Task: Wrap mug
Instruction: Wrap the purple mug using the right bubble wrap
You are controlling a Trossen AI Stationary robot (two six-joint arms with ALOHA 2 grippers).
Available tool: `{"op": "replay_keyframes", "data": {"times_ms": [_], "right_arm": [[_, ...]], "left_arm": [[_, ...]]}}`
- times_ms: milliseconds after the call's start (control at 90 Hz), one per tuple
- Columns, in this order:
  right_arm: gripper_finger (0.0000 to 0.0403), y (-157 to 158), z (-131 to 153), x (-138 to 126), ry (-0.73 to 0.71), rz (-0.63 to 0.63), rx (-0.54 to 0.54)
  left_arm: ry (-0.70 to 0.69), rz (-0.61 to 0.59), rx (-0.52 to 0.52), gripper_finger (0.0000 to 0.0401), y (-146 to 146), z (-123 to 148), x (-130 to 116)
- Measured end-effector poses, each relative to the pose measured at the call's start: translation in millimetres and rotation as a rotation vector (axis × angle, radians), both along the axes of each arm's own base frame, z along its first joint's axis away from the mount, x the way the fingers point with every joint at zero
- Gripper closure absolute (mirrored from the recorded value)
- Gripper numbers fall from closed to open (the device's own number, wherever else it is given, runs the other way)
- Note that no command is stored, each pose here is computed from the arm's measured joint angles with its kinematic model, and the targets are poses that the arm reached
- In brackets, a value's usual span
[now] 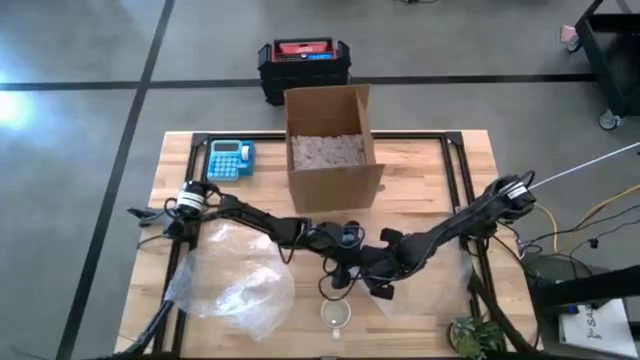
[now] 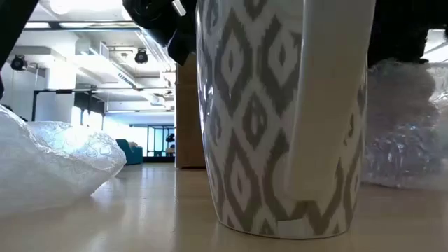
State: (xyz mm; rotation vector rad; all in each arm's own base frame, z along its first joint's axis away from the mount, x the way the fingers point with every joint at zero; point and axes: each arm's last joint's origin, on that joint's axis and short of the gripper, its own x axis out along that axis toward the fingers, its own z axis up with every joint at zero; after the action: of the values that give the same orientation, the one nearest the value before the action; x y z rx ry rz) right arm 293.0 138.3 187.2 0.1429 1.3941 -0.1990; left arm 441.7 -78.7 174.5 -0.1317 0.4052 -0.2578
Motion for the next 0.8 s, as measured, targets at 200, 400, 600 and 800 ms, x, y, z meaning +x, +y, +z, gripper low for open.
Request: {"op": "replay_keyframes", "data": {"times_ms": [200, 400, 600, 800], "right_arm": [[0.0403, -4, 52, -8, -0.086, -0.006, 0.032], [0.0403, -15, 82, -32, -0.078, -0.059, 0.029], [0.0403, -11, 74, -30, -0.085, -0.056, 0.014], [0.0403, -1, 28, -13, -0.033, 0.014, -0.02]], "left_arm": [[0.004, -0.002, 0.0, 0.0401, 0, -1, 0], [0.004, 0.0, 0.001, 0.0401, 0, -1, 0], [0.004, 0.001, 0.001, 0.0401, 0, -1, 0], [0.004, 0.003, -0.005, 0.0401, 0, 5, -2]]}}
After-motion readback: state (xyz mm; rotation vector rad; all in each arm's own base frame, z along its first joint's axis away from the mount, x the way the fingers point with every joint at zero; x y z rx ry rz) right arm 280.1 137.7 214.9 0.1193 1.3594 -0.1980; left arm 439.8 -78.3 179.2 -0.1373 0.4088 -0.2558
